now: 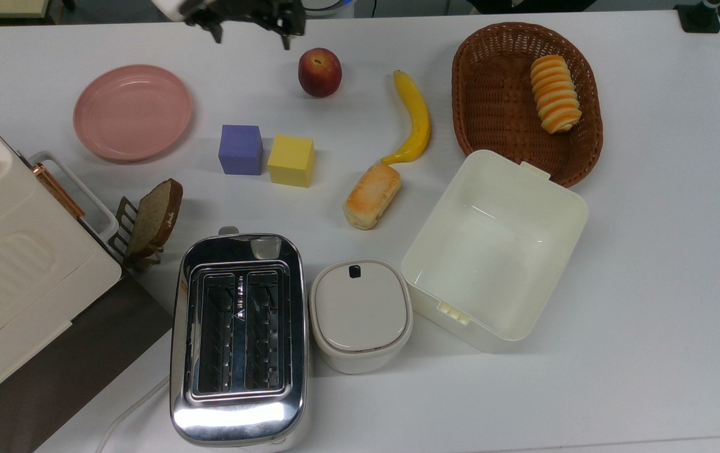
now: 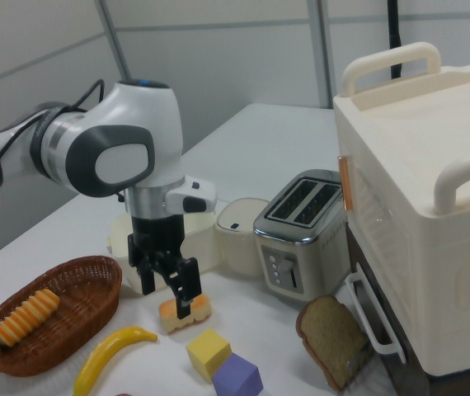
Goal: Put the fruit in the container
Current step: 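Move the gripper over the red apple and lower onto it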
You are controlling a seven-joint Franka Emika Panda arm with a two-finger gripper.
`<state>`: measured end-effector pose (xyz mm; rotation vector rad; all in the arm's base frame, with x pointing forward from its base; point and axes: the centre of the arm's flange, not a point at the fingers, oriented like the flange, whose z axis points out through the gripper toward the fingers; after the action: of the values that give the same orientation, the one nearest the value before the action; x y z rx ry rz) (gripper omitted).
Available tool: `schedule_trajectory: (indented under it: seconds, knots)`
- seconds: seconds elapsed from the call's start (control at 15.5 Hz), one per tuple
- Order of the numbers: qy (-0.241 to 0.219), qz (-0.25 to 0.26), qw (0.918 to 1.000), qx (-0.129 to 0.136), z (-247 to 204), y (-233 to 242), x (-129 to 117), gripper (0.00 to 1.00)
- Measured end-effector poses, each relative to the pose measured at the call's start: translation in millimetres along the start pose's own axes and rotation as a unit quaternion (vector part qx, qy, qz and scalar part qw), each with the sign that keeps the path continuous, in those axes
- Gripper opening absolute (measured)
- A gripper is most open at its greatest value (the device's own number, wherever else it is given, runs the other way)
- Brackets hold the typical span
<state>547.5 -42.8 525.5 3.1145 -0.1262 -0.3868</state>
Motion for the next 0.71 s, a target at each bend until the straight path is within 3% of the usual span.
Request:
schedule_trajectory:
  seconds: [0.39,0.71]
  knots:
    - [-0.028,-0.021,0.9994,-0.007,36,-20,-6,1.00]
    - [-0.022,-0.064,0.9974,-0.026,98,-59,-31,1.00]
